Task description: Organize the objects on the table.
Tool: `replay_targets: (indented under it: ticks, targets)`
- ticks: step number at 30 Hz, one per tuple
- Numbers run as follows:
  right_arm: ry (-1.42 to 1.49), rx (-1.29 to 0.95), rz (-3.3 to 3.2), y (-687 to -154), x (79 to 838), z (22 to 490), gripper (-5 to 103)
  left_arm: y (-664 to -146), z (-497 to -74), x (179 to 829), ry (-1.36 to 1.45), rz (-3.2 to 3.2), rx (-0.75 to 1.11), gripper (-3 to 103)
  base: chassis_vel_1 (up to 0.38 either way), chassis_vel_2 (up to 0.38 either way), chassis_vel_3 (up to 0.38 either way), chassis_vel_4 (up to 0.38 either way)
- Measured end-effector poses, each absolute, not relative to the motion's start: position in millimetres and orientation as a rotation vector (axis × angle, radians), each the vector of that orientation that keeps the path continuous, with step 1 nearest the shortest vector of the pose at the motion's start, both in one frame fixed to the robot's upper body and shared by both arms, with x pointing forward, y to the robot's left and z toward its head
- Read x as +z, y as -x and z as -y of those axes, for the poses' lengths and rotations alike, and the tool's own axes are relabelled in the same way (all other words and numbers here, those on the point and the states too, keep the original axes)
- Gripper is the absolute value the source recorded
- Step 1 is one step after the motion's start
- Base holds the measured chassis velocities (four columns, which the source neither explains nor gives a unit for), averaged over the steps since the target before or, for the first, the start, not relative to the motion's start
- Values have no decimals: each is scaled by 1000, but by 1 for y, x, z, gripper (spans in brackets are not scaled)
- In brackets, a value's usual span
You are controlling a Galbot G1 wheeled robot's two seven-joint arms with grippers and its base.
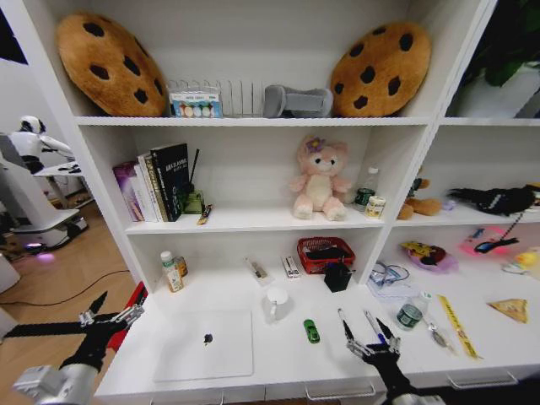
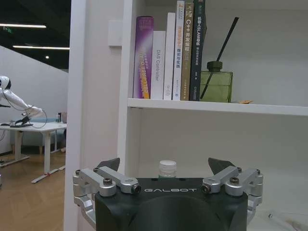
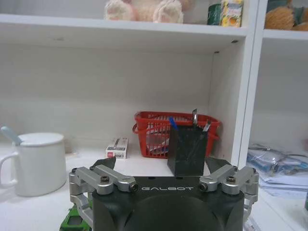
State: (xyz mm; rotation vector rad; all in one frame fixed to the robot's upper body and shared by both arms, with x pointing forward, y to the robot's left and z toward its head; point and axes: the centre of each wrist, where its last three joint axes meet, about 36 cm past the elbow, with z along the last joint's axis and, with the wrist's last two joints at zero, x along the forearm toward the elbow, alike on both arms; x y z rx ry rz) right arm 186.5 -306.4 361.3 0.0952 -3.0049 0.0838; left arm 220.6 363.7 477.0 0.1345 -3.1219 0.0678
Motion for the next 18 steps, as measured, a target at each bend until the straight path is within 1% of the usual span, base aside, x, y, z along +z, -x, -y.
replay_targets:
  ticks: [5,13,18]
  targets:
    - [-159,81,2957,-195,343,298,100,-221,-363,477,-131,3122,67,100,0,0,0,0]
    - [-362,172,2883,-219,320,268,100,-221,-363,477,-127,3122,65,100,0,0,0,0]
    - [-391,198,2875,-227,316,261,100,-221,-363,477,-127,3122,64,100,0,0,0,0]
